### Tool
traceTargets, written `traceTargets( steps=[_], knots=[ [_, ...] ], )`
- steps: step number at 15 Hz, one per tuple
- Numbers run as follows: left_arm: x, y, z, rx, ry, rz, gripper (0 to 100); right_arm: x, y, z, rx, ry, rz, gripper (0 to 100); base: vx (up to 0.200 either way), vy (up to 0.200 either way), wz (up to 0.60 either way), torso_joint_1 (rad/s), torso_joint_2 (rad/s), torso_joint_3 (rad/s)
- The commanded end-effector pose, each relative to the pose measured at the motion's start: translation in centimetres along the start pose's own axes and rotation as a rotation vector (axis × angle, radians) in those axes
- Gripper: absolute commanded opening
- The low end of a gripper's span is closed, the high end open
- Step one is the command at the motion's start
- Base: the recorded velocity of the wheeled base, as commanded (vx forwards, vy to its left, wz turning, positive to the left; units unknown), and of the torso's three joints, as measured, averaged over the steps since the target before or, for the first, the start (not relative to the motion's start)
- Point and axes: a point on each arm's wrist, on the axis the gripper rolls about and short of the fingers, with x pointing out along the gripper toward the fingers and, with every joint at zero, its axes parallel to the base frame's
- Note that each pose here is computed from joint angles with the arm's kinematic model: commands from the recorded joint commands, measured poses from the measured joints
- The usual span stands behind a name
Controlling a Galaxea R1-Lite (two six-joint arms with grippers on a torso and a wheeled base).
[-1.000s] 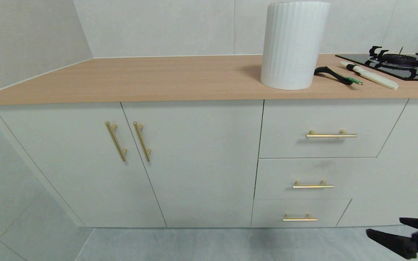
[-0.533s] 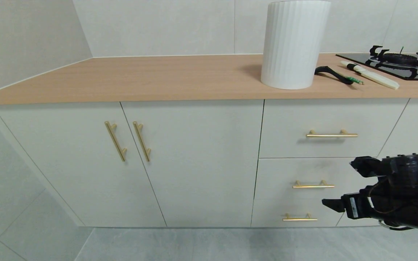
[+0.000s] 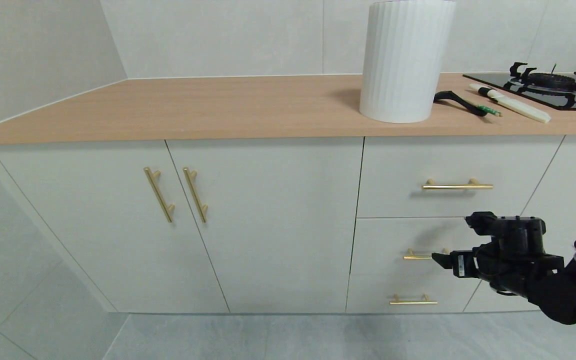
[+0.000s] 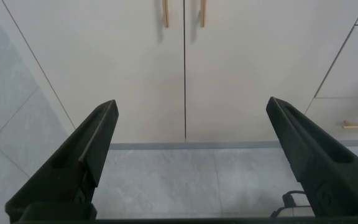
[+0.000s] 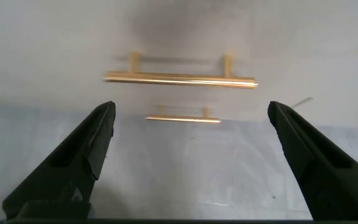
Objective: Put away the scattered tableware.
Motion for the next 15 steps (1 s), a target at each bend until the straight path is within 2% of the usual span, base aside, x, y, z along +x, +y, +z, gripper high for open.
traceTargets(
  steps=[1,4,9,12,15],
  knots=[
    [0.0,0.0,0.0,0.0,0.001,0.0,100,1.9,-0.3,-1.9,0.002,0.051,-0.051,100,0.0,0.0,0.0,0.0,0.0,0.0],
    [0.0,0.0,0.0,0.0,0.001,0.0,100,4.1,-0.4,-1.7,0.085,0.009,-0.106,100,0.0,0.0,0.0,0.0,0.0,0.0],
    [0.0,0.0,0.0,0.0,0.001,0.0,100,6.4,-0.4,-2.1,0.153,-0.003,-0.148,100,0.0,0.0,0.0,0.0,0.0,0.0],
    [0.0,0.0,0.0,0.0,0.001,0.001,100,7.2,-0.4,-2.3,0.169,-0.056,-0.173,100,0.0,0.0,0.0,0.0,0.0,0.0],
    [0.0,0.0,0.0,0.0,0.001,0.0,100,7.5,-0.4,-2.9,0.163,-0.047,-0.178,100,0.0,0.0,0.0,0.0,0.0,0.0]
  ],
)
